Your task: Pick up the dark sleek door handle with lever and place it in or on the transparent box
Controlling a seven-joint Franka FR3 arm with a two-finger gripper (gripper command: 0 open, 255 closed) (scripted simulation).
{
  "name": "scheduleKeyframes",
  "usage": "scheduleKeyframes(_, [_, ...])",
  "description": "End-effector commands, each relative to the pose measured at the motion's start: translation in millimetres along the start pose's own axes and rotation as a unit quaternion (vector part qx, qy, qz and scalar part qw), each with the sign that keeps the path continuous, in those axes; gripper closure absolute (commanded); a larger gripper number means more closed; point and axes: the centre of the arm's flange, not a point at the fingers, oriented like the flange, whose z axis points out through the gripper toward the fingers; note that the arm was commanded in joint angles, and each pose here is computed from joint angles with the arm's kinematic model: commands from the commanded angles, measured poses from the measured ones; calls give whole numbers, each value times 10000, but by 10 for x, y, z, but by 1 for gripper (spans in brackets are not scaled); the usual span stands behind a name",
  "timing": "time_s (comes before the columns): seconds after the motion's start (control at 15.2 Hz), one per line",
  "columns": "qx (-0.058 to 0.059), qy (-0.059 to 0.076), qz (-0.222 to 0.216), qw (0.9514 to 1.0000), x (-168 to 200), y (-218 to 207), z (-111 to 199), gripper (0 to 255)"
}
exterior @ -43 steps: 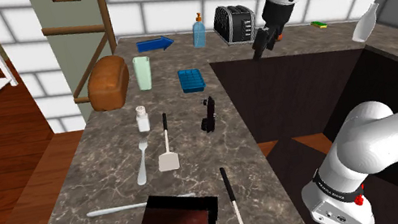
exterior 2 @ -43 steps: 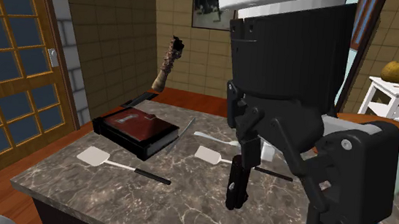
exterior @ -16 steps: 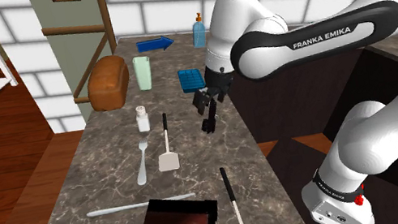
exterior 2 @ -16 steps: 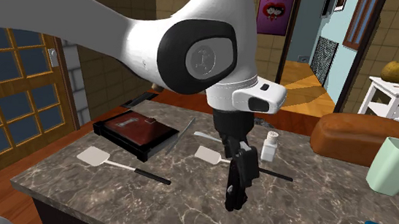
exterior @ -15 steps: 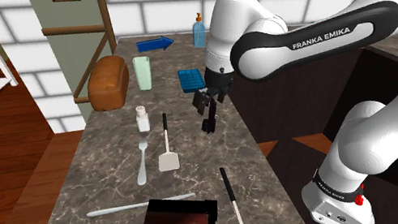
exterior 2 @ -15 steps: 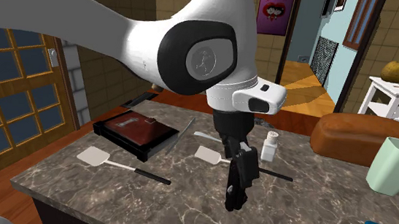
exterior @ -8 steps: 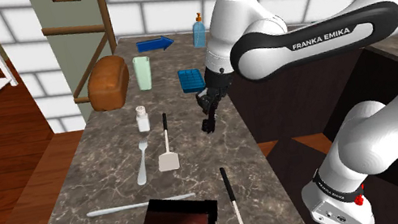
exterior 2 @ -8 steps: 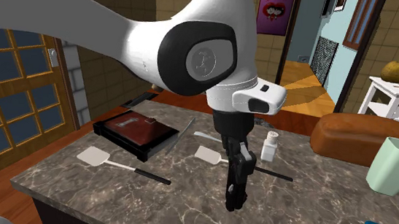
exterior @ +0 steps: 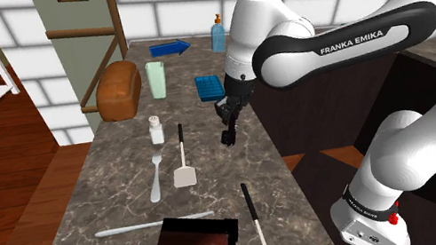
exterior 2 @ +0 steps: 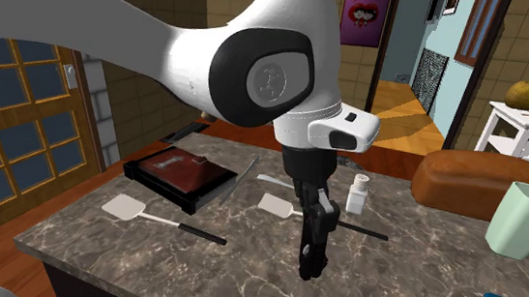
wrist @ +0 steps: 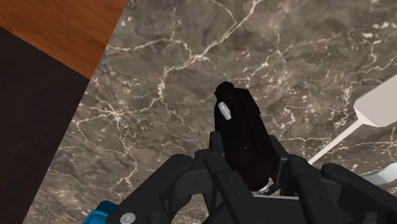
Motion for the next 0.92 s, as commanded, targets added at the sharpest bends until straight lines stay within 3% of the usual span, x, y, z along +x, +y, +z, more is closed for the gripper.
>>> scheduleKeyframes(0.0, [-1,-1,0,10000,11,2,-51,255])
scheduleKeyframes(0.86, [-1,-1,0,10000,157,16,-721,255])
